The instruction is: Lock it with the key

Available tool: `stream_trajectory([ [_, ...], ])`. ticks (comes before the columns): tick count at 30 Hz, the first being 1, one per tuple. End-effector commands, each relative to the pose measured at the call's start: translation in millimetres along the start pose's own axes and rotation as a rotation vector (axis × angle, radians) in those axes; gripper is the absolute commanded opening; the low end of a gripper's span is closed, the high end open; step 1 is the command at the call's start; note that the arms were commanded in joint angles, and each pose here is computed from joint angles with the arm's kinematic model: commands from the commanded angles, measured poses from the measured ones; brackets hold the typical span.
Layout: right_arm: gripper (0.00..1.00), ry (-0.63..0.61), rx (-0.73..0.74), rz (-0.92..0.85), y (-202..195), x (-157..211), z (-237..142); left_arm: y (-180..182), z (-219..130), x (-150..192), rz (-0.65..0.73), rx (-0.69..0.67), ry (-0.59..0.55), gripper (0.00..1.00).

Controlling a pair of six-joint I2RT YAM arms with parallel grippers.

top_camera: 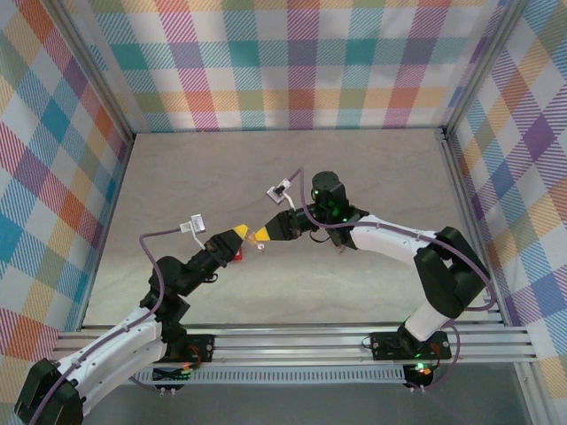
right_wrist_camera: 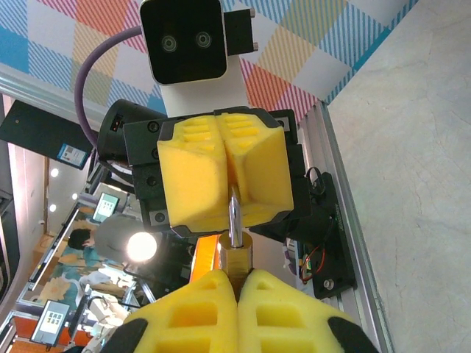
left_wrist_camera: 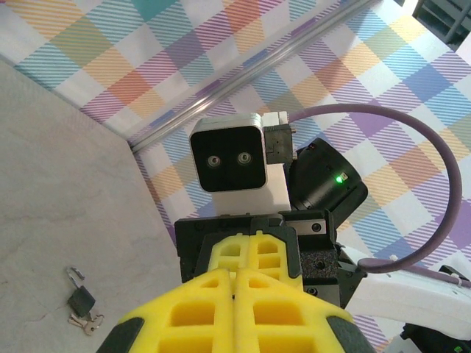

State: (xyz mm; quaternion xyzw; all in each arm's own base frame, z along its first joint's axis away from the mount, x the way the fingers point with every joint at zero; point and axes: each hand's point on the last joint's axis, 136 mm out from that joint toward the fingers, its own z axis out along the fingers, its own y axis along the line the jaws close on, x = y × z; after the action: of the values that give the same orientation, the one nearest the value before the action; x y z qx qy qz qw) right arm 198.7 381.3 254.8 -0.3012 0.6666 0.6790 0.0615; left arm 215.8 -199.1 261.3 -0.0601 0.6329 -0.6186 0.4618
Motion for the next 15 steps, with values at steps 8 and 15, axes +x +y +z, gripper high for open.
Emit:
stream_trajectory([
  [8, 0.00, -0.199, 0.064, -0.136, 7.0, -62.6, -17.7, -13.0, -2.5, 52.0, 0.008, 0.086, 0.226, 0.00],
  [15, 0.00, -0.215, 0.068, -0.131, 6.1, -69.3, -21.7, -16.0, -1.0, 58.5, 0.010, 0.099, 0.243, 0.00],
])
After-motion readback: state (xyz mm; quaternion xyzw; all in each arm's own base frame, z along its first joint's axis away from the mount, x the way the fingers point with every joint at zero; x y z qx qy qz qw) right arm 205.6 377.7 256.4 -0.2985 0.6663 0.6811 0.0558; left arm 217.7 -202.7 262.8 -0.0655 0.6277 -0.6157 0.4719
